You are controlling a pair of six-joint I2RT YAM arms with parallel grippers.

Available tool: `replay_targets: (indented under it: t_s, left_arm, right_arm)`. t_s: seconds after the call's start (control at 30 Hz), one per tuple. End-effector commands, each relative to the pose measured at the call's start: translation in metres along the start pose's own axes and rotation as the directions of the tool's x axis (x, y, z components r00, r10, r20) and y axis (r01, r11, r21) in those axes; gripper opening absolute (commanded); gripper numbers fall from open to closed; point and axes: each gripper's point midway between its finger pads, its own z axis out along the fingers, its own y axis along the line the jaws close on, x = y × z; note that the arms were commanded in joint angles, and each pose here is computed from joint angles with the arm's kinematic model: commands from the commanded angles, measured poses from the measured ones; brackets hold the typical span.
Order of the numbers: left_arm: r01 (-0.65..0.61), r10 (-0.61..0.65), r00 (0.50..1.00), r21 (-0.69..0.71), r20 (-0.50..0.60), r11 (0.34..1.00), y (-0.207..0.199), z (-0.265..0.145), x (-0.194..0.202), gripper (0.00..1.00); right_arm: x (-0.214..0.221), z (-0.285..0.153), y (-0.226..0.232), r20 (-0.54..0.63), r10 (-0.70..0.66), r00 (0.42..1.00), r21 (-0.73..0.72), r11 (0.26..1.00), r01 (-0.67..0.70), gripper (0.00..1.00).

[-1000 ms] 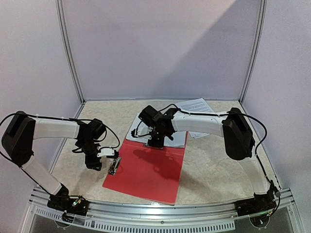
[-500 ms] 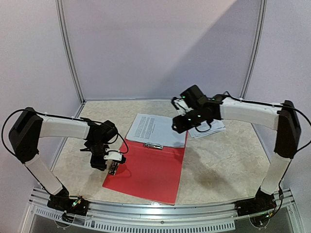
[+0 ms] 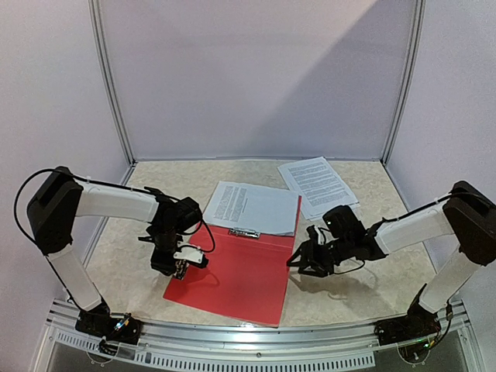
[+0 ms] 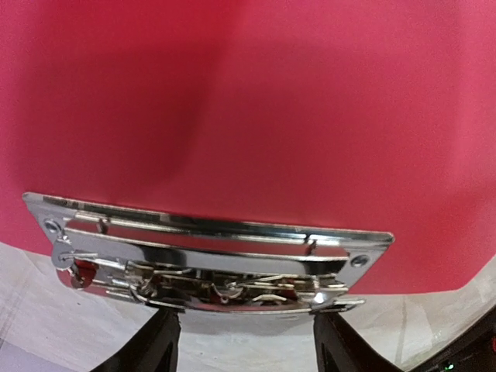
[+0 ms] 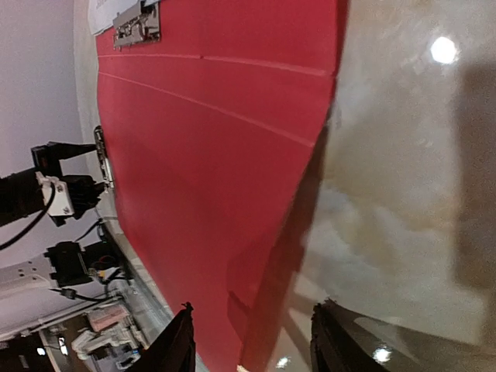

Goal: Put the files into the folder
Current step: Rotate the folder with some files at the center of the board.

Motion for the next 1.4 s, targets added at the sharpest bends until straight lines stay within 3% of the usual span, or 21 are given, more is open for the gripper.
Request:
replay_targets:
  t_s: [0.0, 0.13, 0.27, 0.43, 0.57, 0.77, 0.9, 1.0, 1.07, 1.17, 1.27, 1.37]
  left_arm:
    - [-0.004, -0.001, 0.999, 0.089, 0.054, 0.996, -0.023, 0.017, -0.02, 0.6]
    - [-0.003, -0.008, 0.995, 0.112, 0.101, 0.994, -0.028, 0.008, -0.024, 0.6]
    - [-0.018, -0.004, 0.988, 0.141, 0.154, 0.99, -0.036, -0.004, -0.027, 0.6]
    - [-0.025, -0.018, 0.97, 0.173, 0.244, 0.985, -0.046, -0.023, -0.032, 0.61]
    - [-0.014, -0.054, 0.933, 0.188, 0.355, 0.982, -0.044, -0.048, -0.033, 0.61]
    - [0.066, -0.158, 0.847, 0.193, 0.508, 0.979, -0.023, -0.086, -0.024, 0.62]
    - [0.092, -0.167, 0.838, 0.167, 0.52, 0.982, -0.017, -0.087, -0.022, 0.62]
    - [0.116, -0.178, 0.844, 0.152, 0.506, 0.982, -0.01, -0.08, -0.022, 0.62]
    - [0.134, -0.192, 0.85, 0.151, 0.49, 0.979, -0.006, -0.076, -0.022, 0.62]
    - [0.147, -0.208, 0.853, 0.163, 0.478, 0.976, -0.005, -0.072, -0.022, 0.62]
    - [0.149, -0.206, 0.85, 0.153, 0.484, 0.977, -0.004, -0.068, -0.024, 0.62]
    - [0.158, -0.206, 0.85, 0.138, 0.484, 0.978, -0.001, -0.063, -0.026, 0.62]
  right_arm:
    - [0.018, 0.019, 0.043, -0.095, 0.021, 0.995, -0.2, 0.979, -0.04, 0.42]
    - [0.014, 0.026, 0.039, -0.107, 0.067, 0.992, -0.231, 0.969, -0.09, 0.19]
    - [0.0, 0.024, 0.022, -0.106, 0.074, 0.992, -0.152, 0.984, -0.09, 0.01]
    - [-0.014, 0.012, 0.001, -0.191, -0.017, 0.981, 0.016, 1.0, 0.02, 0.0]
    - [0.007, 0.005, -0.004, -0.378, -0.21, 0.902, 0.022, 0.972, 0.235, 0.0]
    - [0.036, -0.013, -0.007, -0.532, -0.27, 0.803, 0.011, 0.945, 0.326, 0.0]
    - [0.031, -0.021, -0.025, -0.575, -0.269, 0.773, 0.108, 0.911, 0.397, 0.0]
    - [-0.013, -0.022, -0.02, -0.538, -0.302, 0.787, 0.226, 0.848, 0.48, 0.0]
    - [-0.044, -0.015, -0.013, -0.546, -0.361, 0.756, 0.27, 0.778, 0.567, 0.0]
    - [-0.094, -0.004, 0.016, -0.555, -0.513, 0.655, 0.249, 0.649, 0.719, 0.0]
    - [-0.126, 0.01, 0.02, -0.605, -0.575, 0.551, 0.232, 0.534, 0.813, 0.0]
    - [-0.155, 0.022, 0.013, -0.634, -0.604, 0.483, 0.261, 0.42, 0.869, 0.0]
